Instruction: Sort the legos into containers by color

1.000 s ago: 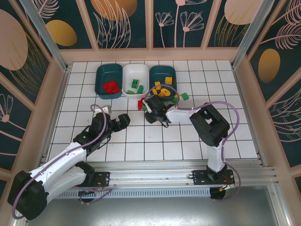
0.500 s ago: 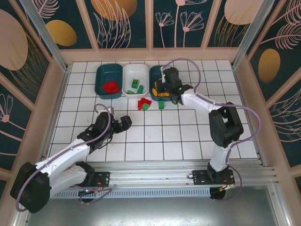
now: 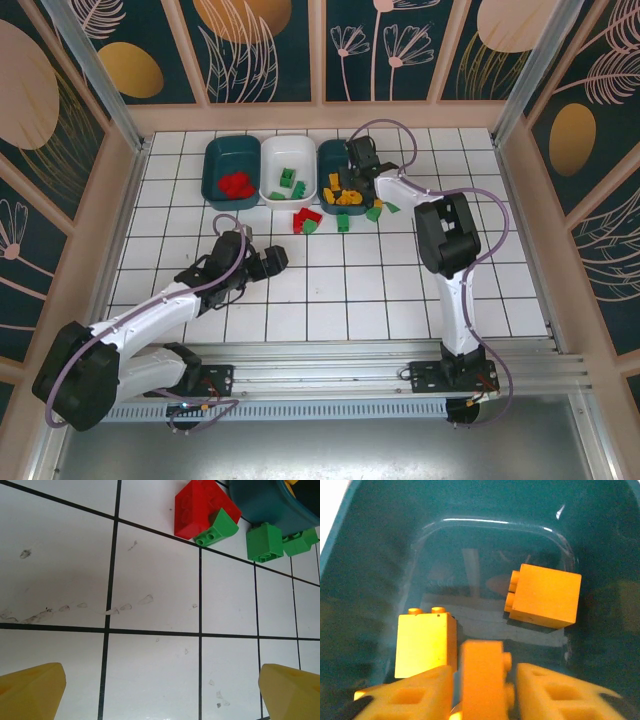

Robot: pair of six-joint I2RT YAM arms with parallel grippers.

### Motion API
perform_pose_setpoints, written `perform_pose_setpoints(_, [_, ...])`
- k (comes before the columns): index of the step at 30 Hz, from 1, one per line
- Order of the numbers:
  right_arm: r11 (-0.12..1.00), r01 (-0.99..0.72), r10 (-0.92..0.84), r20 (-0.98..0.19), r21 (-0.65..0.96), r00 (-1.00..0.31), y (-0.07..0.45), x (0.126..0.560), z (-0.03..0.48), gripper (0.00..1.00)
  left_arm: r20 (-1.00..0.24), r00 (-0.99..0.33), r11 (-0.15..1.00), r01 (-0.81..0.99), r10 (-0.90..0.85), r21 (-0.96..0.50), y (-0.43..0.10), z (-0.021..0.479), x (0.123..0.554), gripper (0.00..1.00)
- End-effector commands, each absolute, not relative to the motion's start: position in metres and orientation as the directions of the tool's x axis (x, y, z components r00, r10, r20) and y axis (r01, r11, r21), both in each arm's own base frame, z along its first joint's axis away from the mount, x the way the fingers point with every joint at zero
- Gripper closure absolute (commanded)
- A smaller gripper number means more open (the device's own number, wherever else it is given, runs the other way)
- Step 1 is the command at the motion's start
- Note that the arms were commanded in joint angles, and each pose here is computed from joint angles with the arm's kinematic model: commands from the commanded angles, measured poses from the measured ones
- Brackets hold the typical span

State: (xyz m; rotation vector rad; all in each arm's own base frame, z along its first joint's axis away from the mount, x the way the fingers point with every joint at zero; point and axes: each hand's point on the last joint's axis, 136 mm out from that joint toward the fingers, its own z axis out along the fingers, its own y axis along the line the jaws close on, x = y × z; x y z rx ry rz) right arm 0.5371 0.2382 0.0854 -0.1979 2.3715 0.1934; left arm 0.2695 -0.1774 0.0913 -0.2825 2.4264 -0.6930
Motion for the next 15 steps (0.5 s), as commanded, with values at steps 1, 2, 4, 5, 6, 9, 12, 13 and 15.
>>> perform_pose_setpoints(1, [0.982,-0.162,-0.037,-0.752,0.094,-0.658,0.234,0.544,0.136,0.5,-0.499,-0.802,0.844,-0.01,-0.327,-0.536,-0.182,0.1,0.275,0.02])
perform_pose_setpoints(2, [0.983,-0.158,-0.028,-0.764,0.097,-0.645,0.232,0.542,0.145,0.49,-0.501,-0.802,0.845,-0.007,-0.325,-0.535,-0.182,0.101,0.276,0.01])
perform_pose_setpoints(4, [0.985,-0.145,-0.014,-0.785,0.098,-0.619,0.227,0.533,0.161,0.48,-0.505,-0.8,0.846,-0.005,-0.324,-0.534,-0.183,0.102,0.278,0.02])
perform_pose_setpoints(5, [0.986,-0.138,-0.007,-0.795,0.097,-0.606,0.223,0.526,0.167,0.48,-0.508,-0.799,0.846,-0.001,-0.322,-0.534,-0.184,0.103,0.279,0.01])
perform_pose_setpoints(6, [0.987,-0.125,0.002,-0.801,0.096,-0.599,0.217,0.52,0.17,0.48,-0.511,-0.797,0.845,0.0,-0.323,-0.534,-0.184,0.104,0.28,0.02])
perform_pose_setpoints(9, [0.992,-0.075,0.034,-0.798,0.099,-0.602,0.192,0.494,0.161,0.48,-0.511,-0.797,0.844,0.002,-0.322,-0.536,-0.184,0.102,0.279,0.01])
perform_pose_setpoints(12, [0.99,-0.092,0.026,-0.781,0.106,-0.624,0.177,0.464,0.141,0.46,-0.504,-0.801,0.841,0.003,-0.322,-0.541,-0.185,0.098,0.278,0.01])
perform_pose_setpoints(13, [0.989,-0.111,0.006,-0.775,0.098,-0.632,0.174,0.453,0.133,0.44,-0.503,-0.804,0.842,0.004,-0.318,-0.54,-0.185,0.096,0.278,0.02])
perform_pose_setpoints(15, [0.986,-0.145,-0.035,-0.761,0.079,-0.648,0.169,0.436,0.118,0.39,-0.5,-0.807,0.842,0.006,-0.314,-0.539,-0.186,0.094,0.277,0.01])
